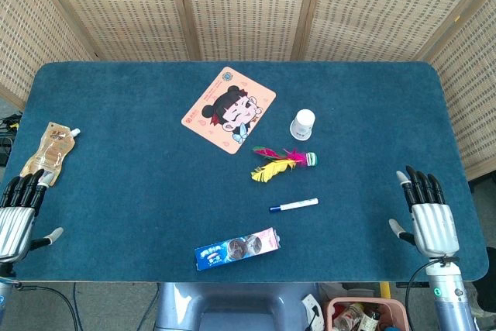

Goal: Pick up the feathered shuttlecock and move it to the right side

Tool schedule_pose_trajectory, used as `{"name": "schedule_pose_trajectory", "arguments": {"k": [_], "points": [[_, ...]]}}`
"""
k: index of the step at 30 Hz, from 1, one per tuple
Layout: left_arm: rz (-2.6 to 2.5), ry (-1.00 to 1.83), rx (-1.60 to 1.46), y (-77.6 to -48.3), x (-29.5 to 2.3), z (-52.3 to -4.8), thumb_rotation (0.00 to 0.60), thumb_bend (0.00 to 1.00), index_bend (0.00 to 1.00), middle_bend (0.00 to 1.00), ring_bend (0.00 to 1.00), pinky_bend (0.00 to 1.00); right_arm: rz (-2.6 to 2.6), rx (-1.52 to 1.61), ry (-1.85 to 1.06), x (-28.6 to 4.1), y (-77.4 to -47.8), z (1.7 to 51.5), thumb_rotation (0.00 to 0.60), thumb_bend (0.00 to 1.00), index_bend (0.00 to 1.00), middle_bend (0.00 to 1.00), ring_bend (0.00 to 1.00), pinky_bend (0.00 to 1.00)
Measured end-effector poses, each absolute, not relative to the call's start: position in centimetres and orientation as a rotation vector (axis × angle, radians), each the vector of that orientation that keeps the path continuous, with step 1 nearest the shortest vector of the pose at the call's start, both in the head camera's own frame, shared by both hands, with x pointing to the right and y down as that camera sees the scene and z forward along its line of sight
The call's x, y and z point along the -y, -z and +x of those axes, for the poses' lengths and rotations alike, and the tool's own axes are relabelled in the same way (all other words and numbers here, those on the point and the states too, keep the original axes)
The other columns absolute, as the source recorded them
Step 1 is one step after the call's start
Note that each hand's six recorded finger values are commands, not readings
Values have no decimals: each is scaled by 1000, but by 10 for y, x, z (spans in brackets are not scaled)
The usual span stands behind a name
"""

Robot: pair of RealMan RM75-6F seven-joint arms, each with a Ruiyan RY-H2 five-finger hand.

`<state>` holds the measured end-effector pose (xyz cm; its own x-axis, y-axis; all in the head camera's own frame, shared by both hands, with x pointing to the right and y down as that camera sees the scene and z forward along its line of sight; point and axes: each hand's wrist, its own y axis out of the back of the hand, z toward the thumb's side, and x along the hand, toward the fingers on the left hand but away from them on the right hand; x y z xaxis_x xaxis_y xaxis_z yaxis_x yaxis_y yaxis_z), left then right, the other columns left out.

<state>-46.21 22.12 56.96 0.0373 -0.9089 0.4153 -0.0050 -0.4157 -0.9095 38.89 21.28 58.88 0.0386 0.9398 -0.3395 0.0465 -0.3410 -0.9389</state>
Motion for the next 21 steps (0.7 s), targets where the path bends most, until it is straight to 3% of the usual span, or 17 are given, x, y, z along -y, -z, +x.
{"name": "schedule_pose_trajectory", "arguments": {"k": [21], "points": [[-1543, 1471, -955, -568, -222, -460, 600, 155, 0, 0, 0, 0, -1505, 1060, -1391, -212, -585, 389, 600, 197, 0, 0, 0, 0]]}}
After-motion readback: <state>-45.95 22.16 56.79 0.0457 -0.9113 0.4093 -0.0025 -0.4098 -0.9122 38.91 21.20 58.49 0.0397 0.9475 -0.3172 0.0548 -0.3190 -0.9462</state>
